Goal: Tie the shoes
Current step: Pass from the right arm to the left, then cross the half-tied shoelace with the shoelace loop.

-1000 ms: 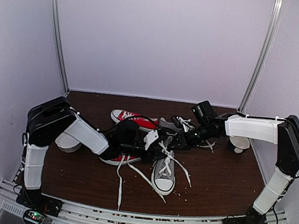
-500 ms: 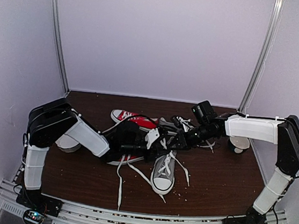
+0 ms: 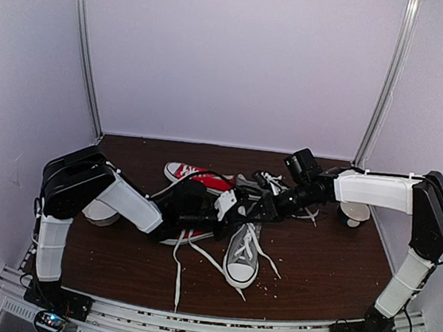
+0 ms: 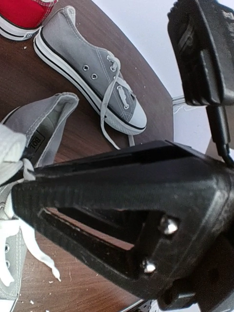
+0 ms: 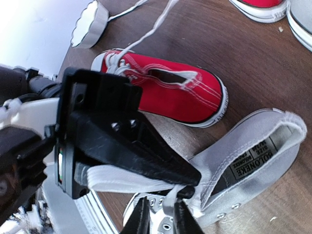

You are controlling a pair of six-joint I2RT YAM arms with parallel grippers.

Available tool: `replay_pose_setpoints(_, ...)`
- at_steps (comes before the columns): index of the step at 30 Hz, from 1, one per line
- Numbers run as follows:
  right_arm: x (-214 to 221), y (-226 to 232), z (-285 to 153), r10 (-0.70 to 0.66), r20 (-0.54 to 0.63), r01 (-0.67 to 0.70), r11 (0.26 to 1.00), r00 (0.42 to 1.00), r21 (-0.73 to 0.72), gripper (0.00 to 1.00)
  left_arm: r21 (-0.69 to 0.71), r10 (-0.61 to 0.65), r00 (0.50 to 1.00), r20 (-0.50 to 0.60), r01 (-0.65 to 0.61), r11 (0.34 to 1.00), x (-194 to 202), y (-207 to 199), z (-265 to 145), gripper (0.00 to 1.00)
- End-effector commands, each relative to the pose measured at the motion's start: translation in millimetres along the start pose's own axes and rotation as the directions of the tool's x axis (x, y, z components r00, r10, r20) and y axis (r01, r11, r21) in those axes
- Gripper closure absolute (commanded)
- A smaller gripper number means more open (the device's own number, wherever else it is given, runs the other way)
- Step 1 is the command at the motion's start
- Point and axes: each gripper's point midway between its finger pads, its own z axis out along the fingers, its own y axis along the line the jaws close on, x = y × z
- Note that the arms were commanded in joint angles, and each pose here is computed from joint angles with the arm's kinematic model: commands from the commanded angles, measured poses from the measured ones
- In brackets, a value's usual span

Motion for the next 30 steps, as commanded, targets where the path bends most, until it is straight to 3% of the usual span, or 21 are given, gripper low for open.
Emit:
replay_pose_setpoints(1, -14, 19, -24, -0.056, 0.066, 0.059, 0.997, 0.996, -0.039, 0.73, -0.050, 0.027, 0.999, 0.040, -0.025, 0.998, -2, 5, -2, 1.00)
replay_pose_setpoints(6, -26, -3, -44, -0.016, 0.144, 0.017, 1.000, 0.989, -0.006, 0.70, -0.058, 0.030, 0.998, 0.054, -0.027, 0.998, -5, 6, -4, 1.00)
replay_pose_setpoints(10, -21, -27, -32, 0.016, 0.110, -0.023, 0.998, 0.994, 0.060, 0.85, -0.058, 0.030, 0.998, 0.062, -0.026, 0.998, -7, 6, -5, 1.00)
replay_pose_setpoints(13, -17, -33, -19, 0.022, 0.081, -0.026, 0.999, 0.996, 0.044, 0.89, -0.056, 0.028, 0.997, 0.074, -0.024, 0.998, -9, 6, -5, 1.00)
replay_pose_setpoints(19, -10, -19, -1, 0.014, 0.043, -0.010, 0.996, 0.999, -0.090, 0.87, -0.053, 0.030, 0.997, 0.071, -0.026, 0.998, -8, 5, -5, 1.00)
replay_pose_setpoints(30, -3, -12, 16, 0.033, 0.021, -0.028, 0.983, 0.999, -0.179, 0.85, -0.049, 0.031, 0.997, 0.073, -0.027, 0.998, -10, 4, -5, 1.00)
